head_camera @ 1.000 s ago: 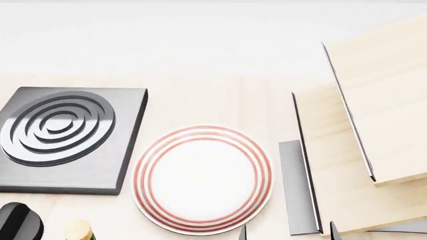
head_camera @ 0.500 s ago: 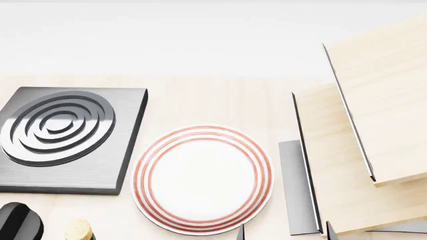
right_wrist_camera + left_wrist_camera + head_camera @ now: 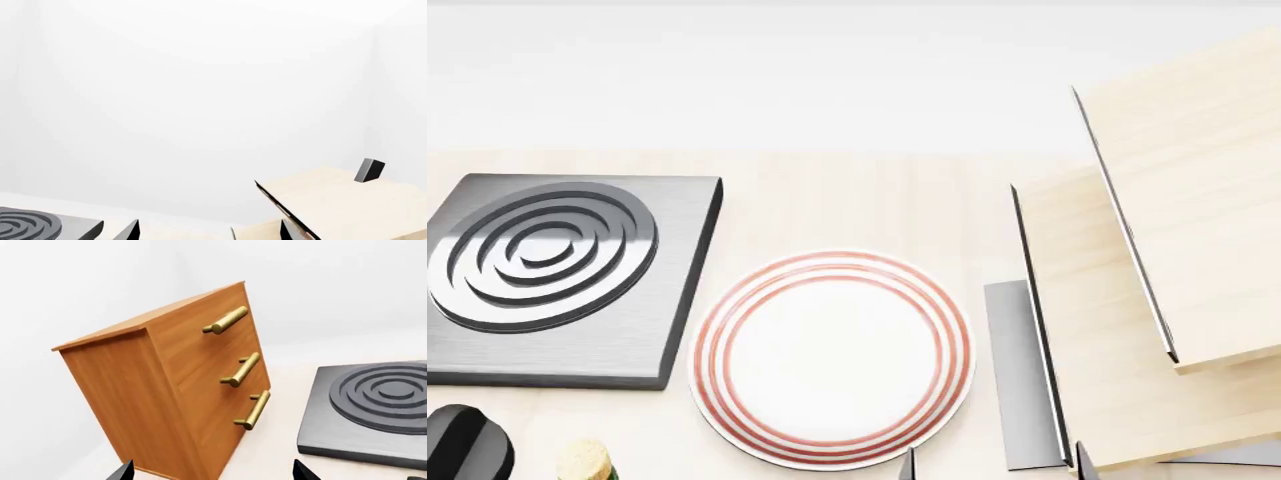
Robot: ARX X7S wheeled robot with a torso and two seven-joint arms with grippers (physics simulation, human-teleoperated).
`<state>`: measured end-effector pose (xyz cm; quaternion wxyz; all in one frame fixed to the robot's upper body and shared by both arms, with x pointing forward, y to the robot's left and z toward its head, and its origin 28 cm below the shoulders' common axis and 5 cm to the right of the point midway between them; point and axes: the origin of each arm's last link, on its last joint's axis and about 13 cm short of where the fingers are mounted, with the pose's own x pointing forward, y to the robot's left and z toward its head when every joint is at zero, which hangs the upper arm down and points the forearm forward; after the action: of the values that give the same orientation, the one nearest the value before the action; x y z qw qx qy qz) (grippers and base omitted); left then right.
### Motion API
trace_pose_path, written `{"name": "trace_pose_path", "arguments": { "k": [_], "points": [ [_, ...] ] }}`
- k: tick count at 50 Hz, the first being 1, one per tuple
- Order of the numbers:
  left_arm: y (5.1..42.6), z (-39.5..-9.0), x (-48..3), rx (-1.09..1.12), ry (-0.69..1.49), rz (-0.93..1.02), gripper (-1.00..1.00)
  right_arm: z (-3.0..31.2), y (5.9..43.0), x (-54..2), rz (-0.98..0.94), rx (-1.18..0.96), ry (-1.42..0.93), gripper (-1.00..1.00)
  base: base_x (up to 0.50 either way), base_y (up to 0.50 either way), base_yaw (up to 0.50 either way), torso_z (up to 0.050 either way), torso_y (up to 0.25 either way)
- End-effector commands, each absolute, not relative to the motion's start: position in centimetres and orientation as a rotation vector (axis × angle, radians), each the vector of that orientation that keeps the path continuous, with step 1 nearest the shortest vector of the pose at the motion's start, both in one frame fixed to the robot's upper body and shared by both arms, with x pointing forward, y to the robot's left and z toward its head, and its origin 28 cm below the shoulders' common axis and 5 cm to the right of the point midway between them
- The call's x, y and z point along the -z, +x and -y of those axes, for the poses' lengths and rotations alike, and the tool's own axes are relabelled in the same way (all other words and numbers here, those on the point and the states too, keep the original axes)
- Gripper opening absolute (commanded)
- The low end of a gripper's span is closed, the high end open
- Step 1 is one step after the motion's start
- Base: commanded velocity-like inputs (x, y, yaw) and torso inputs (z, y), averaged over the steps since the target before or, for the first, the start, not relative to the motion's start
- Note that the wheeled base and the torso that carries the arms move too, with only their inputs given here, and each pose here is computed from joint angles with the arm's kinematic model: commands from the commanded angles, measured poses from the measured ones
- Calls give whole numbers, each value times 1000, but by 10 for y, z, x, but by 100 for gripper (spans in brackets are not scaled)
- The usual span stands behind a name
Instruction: Pick up the akita bowl and put it on the plate.
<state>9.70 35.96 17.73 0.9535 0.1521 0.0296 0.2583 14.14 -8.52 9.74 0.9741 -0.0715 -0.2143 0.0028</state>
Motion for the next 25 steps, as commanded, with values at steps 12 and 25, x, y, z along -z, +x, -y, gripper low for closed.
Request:
{"name": "trace_pose_path", "arguments": {
  "k": [12,25],
  "points": [
    [105,-370,-168,-473,174,-157,100,84,145,-93,416,-12,-147,100,0,0,0,0,0],
    [110,-375,-161,-453,129,-210,100,83,145,-92,407,-15,-149,100,0,0,0,0,0]
  ]
}}
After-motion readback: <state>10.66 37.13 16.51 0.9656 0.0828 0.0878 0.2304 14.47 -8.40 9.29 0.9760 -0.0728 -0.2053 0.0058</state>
